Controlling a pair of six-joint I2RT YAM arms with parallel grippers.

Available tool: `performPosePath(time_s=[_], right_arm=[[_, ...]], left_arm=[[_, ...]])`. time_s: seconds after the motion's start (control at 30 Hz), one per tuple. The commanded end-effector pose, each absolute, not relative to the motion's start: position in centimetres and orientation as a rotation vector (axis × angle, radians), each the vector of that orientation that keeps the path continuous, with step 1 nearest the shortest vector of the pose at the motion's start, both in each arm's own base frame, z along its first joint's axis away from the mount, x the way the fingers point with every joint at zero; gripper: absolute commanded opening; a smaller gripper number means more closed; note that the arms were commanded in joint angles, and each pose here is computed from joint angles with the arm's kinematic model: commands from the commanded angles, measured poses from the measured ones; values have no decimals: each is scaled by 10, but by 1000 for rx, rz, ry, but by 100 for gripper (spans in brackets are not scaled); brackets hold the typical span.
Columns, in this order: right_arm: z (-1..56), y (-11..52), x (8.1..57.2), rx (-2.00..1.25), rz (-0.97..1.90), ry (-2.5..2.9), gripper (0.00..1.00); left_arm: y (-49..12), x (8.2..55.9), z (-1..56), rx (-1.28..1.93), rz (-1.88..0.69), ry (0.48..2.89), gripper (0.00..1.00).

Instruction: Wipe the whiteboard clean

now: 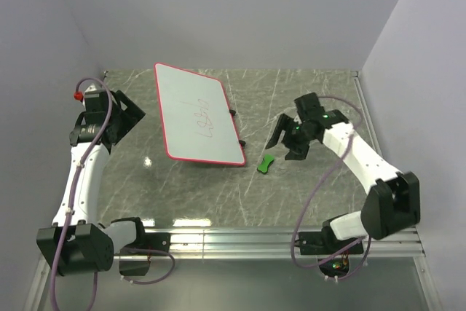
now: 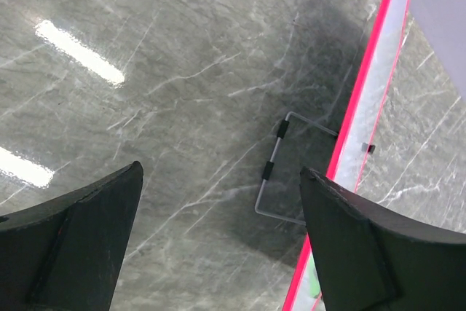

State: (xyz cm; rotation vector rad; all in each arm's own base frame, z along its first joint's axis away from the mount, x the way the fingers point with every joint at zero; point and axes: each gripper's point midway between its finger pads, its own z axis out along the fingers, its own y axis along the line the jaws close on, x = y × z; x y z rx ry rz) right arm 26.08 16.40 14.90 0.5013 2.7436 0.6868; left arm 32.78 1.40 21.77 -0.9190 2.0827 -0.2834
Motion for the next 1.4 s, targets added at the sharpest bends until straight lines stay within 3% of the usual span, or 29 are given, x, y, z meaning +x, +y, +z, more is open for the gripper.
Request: performPosePath(time_s=[0.0,0.23,0.57,1.0,1.37], right_arm=[[134,178,262,510,569,2801,82],[81,189,275,581,439,2945,75],[56,193,295,643,318,2978,59],[34,188,284,604,155,3027,57],[14,183,278,598,113,3061,41]], left_arm=[[8,331,240,-824,-309,2036,94],[12,324,244,-777,-268,2042,92],[6,318,241,-724,-269,2056,91],[8,333,234,-675,-250,2074,91],[9,341,229,-648,-234,2103,91]])
